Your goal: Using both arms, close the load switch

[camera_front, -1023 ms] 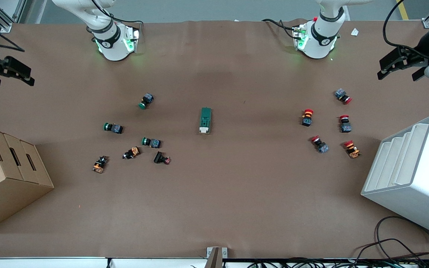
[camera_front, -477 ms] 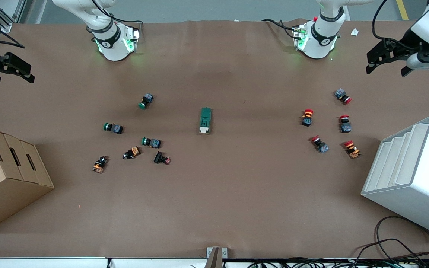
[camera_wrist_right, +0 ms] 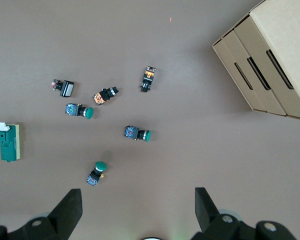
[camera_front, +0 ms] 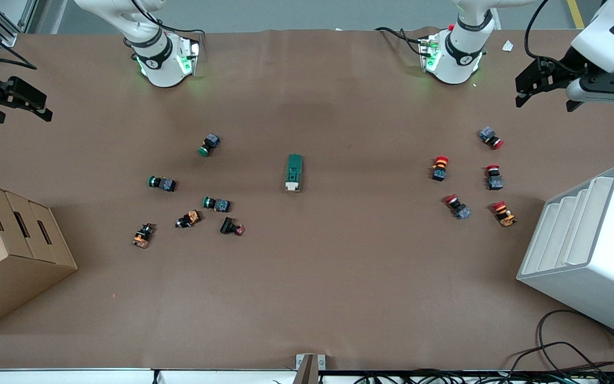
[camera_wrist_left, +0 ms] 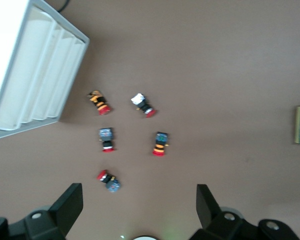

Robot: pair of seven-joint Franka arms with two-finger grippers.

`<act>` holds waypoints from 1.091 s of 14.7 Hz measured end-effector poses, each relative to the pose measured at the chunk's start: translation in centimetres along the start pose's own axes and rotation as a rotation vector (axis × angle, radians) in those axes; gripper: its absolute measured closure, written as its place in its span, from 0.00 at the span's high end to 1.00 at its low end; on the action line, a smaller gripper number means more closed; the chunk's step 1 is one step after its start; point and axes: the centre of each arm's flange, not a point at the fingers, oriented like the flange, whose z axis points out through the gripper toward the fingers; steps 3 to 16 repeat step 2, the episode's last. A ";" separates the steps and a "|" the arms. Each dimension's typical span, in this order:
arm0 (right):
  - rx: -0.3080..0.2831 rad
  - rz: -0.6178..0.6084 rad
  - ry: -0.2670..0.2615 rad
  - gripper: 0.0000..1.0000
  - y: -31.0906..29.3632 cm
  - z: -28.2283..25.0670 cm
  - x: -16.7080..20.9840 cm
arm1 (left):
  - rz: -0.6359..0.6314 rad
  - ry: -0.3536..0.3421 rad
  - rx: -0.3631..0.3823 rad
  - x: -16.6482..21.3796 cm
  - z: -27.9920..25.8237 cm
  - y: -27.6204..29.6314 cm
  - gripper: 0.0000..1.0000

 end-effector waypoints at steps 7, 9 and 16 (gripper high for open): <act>0.000 -0.026 -0.002 1.00 -0.1 0.1 0.0 | -0.001 -0.002 0.007 0.4 0.3 -0.2 1.00; 0.000 -0.026 -0.002 1.00 -0.1 0.1 0.0 | -0.001 -0.002 0.007 0.4 0.3 -0.2 1.00; 0.000 -0.026 -0.002 1.00 -0.1 0.1 0.0 | -0.001 -0.002 0.007 0.4 0.3 -0.2 1.00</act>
